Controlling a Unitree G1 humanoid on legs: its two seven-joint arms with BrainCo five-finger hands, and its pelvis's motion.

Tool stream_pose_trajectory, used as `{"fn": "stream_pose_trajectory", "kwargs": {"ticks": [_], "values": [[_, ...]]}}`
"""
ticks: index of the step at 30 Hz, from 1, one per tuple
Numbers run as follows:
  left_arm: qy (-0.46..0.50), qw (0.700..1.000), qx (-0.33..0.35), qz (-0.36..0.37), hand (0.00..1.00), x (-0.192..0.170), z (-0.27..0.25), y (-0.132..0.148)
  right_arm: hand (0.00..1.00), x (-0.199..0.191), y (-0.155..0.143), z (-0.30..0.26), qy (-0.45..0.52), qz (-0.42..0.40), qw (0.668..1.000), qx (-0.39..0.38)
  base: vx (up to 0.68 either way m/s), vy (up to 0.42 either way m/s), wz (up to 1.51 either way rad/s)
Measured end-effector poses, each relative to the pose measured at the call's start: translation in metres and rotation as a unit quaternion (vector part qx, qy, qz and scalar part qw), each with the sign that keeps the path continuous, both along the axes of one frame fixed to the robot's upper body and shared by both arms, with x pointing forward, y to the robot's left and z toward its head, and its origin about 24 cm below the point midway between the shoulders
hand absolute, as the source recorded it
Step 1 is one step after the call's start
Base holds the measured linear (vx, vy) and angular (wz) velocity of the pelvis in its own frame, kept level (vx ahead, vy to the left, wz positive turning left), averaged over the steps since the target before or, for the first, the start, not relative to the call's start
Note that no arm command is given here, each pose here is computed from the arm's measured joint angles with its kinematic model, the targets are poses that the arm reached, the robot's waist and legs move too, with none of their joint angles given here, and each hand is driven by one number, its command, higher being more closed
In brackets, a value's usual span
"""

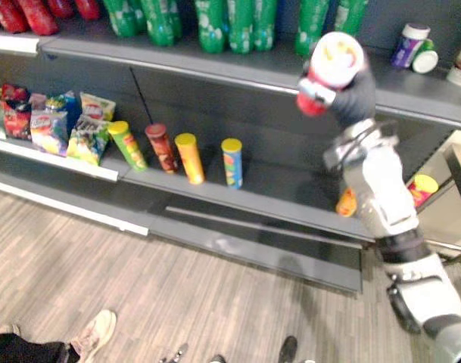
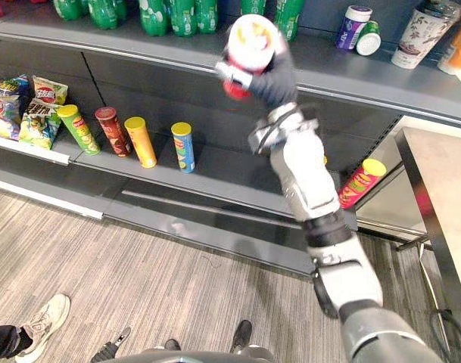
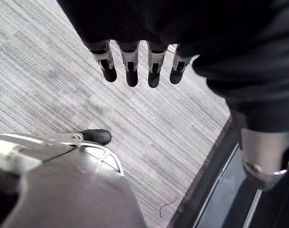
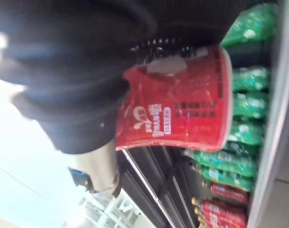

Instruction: Put the gum and the chips on the shelf.

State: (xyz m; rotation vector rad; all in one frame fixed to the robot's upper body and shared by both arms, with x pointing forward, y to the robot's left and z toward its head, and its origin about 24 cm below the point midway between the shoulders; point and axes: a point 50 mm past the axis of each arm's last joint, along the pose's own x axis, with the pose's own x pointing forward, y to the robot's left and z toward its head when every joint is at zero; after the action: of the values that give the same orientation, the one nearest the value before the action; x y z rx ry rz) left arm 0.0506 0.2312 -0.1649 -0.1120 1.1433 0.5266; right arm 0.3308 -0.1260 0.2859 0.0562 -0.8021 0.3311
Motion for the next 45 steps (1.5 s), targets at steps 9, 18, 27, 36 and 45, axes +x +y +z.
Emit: {"fn": "stream_pose_trajectory", "kwargs": {"ticks": [9,18,27,36,45], "values": [[-0.005,1.000,0.001,0.002,0.00,0.002,0.001,0.001,1.00,0.033,-0.042,0.052,0.007,-0.128,0.991,0.035,0.00,0.000,0.00],[-0.017,1.000,0.006,0.001,0.00,0.011,0.003,0.004,1.00,0.046,-0.069,0.067,0.036,-0.180,0.978,0.097,0.01,0.009,0.02],[-0.043,0.999,0.023,0.001,0.00,0.026,0.008,0.008,1.00,0.048,-0.086,0.073,0.044,-0.213,0.968,0.128,0.02,0.026,0.02],[-0.048,0.999,0.024,-0.002,0.00,0.031,0.009,0.008,1.00,0.050,-0.102,0.068,0.059,-0.233,0.961,0.137,0.01,0.031,-0.01],[-0.051,0.998,0.026,-0.006,0.00,0.032,0.009,0.007,1.00,0.052,-0.124,0.045,0.087,-0.268,0.951,0.124,0.00,0.025,-0.04]]}}
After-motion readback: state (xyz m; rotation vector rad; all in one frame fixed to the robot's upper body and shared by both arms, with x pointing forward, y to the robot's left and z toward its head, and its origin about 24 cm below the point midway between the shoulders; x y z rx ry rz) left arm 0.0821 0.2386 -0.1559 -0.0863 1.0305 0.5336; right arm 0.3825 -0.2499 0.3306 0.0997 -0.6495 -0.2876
